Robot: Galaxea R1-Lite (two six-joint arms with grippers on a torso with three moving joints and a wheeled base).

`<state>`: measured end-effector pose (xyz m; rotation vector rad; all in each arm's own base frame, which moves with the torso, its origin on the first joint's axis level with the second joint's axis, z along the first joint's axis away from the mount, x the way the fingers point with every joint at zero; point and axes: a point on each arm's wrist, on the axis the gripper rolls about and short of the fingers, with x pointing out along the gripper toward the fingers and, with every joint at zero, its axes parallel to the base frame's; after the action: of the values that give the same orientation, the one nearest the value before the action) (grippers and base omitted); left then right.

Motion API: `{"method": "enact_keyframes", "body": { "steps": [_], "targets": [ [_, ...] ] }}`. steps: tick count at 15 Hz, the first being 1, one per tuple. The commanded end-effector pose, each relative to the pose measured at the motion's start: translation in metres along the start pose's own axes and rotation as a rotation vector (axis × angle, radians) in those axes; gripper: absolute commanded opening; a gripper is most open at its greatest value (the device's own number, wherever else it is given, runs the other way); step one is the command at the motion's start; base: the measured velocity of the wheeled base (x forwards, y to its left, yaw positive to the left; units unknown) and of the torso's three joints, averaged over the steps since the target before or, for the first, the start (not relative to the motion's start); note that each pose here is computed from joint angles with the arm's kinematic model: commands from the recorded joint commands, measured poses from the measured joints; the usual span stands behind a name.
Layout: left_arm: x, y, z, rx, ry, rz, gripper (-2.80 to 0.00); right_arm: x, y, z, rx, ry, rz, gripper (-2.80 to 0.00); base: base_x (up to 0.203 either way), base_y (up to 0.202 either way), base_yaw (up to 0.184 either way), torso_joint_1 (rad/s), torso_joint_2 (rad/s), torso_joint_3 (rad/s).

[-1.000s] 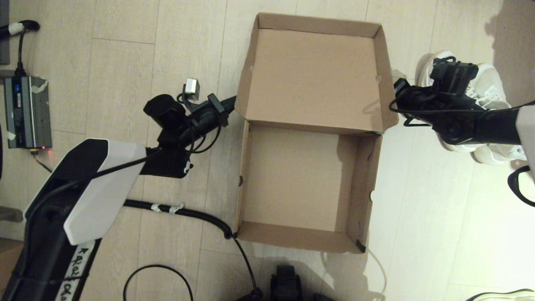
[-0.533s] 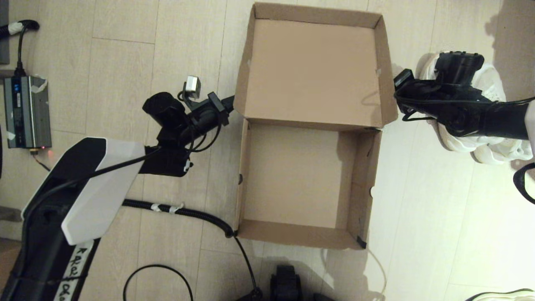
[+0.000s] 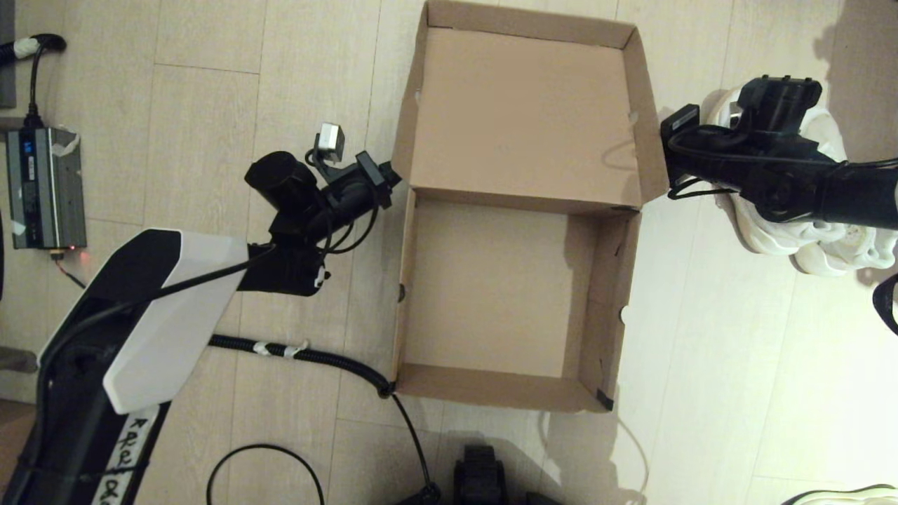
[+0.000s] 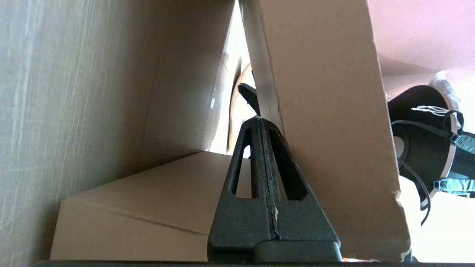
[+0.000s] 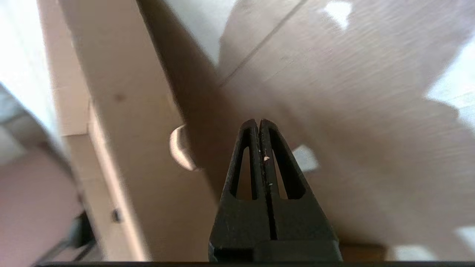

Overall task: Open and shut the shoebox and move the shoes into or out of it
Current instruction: Close the shoe box

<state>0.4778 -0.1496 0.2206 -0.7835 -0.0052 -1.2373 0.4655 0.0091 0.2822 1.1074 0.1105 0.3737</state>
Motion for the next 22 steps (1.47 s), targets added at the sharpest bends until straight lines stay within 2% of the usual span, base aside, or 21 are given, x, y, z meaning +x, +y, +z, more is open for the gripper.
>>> {"method": "enact_keyframes", "body": {
  "steps": [1,3,6,9,11,15,17,20,22],
  "targets": [
    [0.003,-0.006,0.001,0.003,0.002,-0.017,-2.80,-0.004,0.007,0.001,0.005,0.004,0.017,-2.80,0.000,0.000,0.000,0.000,0.00,0.000],
    [0.006,-0.009,-0.001,0.002,0.005,-0.026,-2.80,-0.005,0.010,0.002,0.010,0.015,0.029,-2.80,0.000,0.000,0.000,0.000,0.00,0.000],
    [0.008,-0.013,0.001,0.005,0.002,-0.033,-2.80,-0.006,0.012,0.004,0.090,0.083,0.067,-2.80,0.000,0.000,0.000,0.000,0.00,0.000],
    [0.009,-0.014,0.000,0.004,0.006,-0.037,-2.80,0.000,0.000,0.002,0.142,0.115,0.093,-2.80,0.000,0.000,0.000,0.000,0.00,0.000],
    [0.010,-0.014,-0.001,0.002,0.007,-0.038,-2.80,0.000,-0.003,0.007,0.208,0.142,0.149,-2.80,0.000,0.000,0.000,0.000,0.00,0.000],
    [0.009,-0.010,-0.004,-0.004,0.010,-0.033,-2.80,-0.008,-0.006,0.026,0.316,0.258,0.297,-2.80,0.000,0.000,0.000,0.000,0.00,0.000],
    [0.009,-0.009,-0.005,-0.005,0.011,-0.031,-2.80,-0.013,-0.011,0.032,0.360,0.298,0.325,-2.80,0.000,0.000,0.000,0.000,0.00,0.000],
    [0.009,-0.009,-0.005,-0.006,0.011,-0.031,-2.80,-0.020,-0.015,0.036,0.427,0.409,0.364,-2.80,0.000,0.000,0.000,0.000,0.00,0.000],
    [0.009,-0.008,-0.005,-0.007,0.012,-0.030,-2.80,-0.021,-0.020,0.033,0.431,0.439,0.360,-2.80,0.000,0.000,0.000,0.000,0.00,0.000]
  ]
}}
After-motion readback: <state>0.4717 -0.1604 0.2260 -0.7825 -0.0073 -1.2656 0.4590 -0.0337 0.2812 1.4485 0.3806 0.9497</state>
